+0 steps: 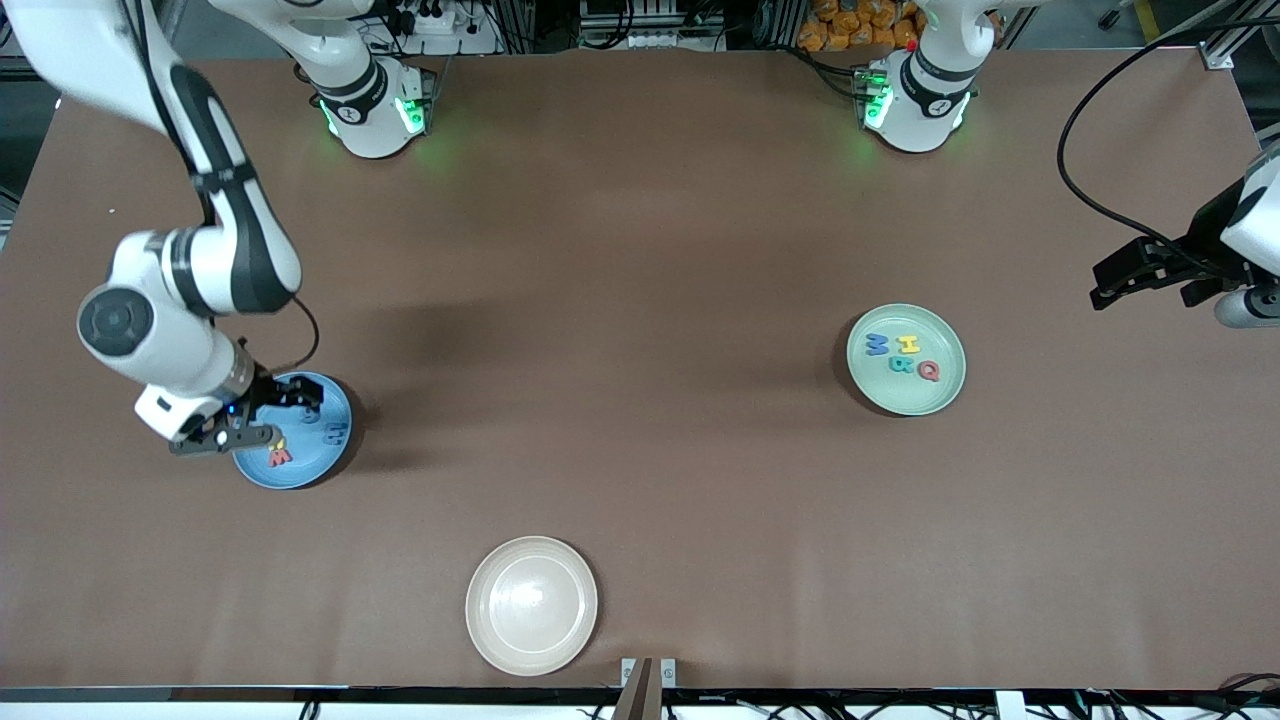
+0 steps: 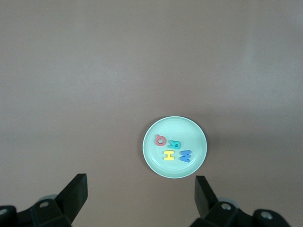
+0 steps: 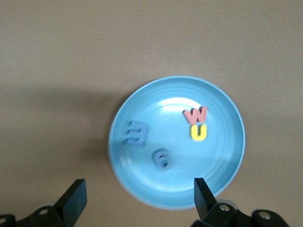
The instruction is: Sort upper and lower case letters into plates
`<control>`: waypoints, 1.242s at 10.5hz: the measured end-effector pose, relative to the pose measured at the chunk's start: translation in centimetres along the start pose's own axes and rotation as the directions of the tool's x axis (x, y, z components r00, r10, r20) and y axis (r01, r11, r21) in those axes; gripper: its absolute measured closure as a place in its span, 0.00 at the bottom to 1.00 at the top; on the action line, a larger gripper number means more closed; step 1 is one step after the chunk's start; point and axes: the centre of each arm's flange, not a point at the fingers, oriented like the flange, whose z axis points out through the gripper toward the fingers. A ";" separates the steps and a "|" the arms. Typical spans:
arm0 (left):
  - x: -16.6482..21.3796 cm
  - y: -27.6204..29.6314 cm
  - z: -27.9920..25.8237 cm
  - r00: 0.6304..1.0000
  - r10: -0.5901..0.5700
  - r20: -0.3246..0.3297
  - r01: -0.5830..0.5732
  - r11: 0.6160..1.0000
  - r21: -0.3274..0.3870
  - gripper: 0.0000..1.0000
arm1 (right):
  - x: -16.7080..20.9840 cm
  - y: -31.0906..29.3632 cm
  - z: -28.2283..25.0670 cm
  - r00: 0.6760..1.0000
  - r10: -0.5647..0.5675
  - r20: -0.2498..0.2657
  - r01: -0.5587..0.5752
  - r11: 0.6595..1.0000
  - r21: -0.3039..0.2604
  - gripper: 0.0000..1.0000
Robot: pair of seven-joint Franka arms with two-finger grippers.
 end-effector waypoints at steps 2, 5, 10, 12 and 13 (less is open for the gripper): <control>0.0 0.0 0.0 1.000 0.000 0.000 0.000 1.000 0.000 0.00 | -1.5 -0.3 -5.6 0.999 0.000 -0.044 -0.001 1.000 -0.010 0.00; 0.0 -0.2 0.0 1.000 -0.003 0.000 0.003 1.000 0.000 0.00 | -2.3 1.4 -17.6 0.997 0.045 -0.066 -0.045 0.999 0.002 0.00; 0.0 0.1 -0.1 1.000 0.003 -0.002 -0.003 1.000 0.004 0.00 | -3.3 1.5 -30.8 0.996 0.076 -0.057 -0.069 0.990 0.120 0.00; 0.0 0.1 -0.1 1.000 0.003 -0.004 -0.003 1.000 0.006 0.00 | -3.5 1.7 -31.8 0.996 0.077 -0.054 -0.070 0.990 0.120 0.00; 0.0 0.1 -0.1 1.000 0.003 -0.004 -0.003 1.000 0.006 0.00 | -3.5 1.9 -31.9 0.996 0.080 -0.050 -0.074 0.991 0.114 0.00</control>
